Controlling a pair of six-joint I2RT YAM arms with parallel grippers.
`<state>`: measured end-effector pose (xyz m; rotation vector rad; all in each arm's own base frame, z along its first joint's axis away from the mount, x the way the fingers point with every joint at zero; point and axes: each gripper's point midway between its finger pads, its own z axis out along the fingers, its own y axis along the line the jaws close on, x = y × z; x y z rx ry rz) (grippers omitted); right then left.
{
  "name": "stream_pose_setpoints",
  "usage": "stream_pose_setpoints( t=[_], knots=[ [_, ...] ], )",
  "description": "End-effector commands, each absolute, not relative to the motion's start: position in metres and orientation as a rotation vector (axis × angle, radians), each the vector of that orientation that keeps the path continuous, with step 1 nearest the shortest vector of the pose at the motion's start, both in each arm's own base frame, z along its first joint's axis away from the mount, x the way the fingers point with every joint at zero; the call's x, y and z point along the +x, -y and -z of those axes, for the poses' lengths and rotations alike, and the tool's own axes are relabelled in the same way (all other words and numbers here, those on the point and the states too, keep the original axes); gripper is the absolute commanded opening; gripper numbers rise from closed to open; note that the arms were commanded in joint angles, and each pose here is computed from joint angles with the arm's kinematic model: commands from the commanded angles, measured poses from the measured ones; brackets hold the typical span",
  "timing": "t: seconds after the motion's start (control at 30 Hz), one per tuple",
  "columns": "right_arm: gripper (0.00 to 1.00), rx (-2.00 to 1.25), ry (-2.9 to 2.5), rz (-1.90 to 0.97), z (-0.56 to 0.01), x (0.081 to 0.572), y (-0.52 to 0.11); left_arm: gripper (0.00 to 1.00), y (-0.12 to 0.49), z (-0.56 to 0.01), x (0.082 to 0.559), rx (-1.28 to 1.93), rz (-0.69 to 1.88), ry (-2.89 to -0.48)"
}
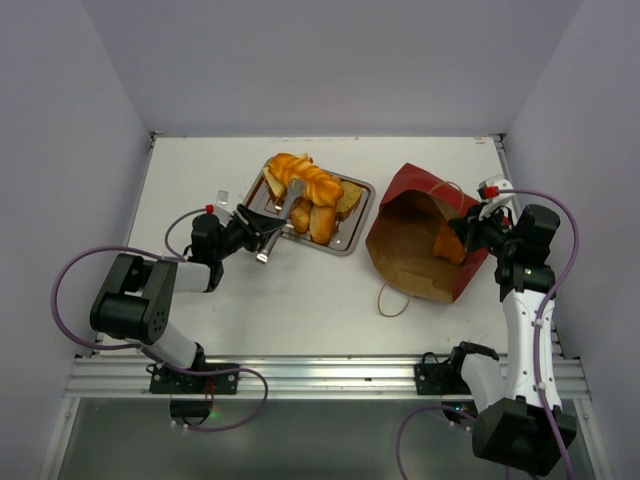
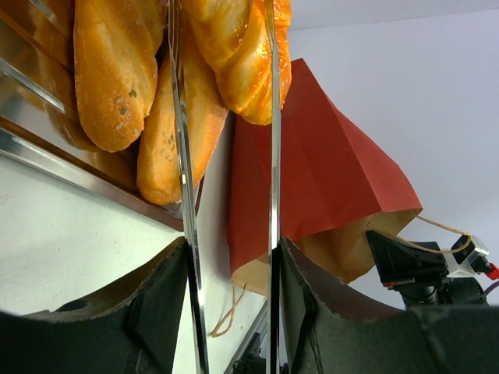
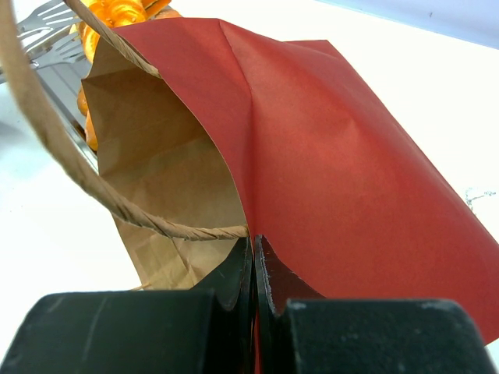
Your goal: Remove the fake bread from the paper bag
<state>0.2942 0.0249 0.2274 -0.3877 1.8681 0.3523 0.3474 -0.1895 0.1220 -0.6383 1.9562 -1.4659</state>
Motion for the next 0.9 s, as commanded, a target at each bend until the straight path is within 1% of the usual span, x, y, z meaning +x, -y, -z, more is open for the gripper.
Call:
stream_pose_setpoints(
  t=[0.0, 0.67, 0.87],
  knots=[
    [0.01, -0.425, -1.824, -0.339, -0.235, 0.295, -0.027, 0.51, 0.187, -0.136, 0.345, -0.558, 1.469, -1.919],
    [0.01, -0.424, -1.825, -0.340, -0.234, 0.295, -0.026, 0.51, 0.182, -0.135, 0.338, -0.551, 1.455, -1.930],
    [0.01, -0.424, -1.825, -0.340, -0.234, 0.295, -0.026, 0.51, 0.178, -0.129, 0.333, -0.558, 1.430, -1.973]
  ],
)
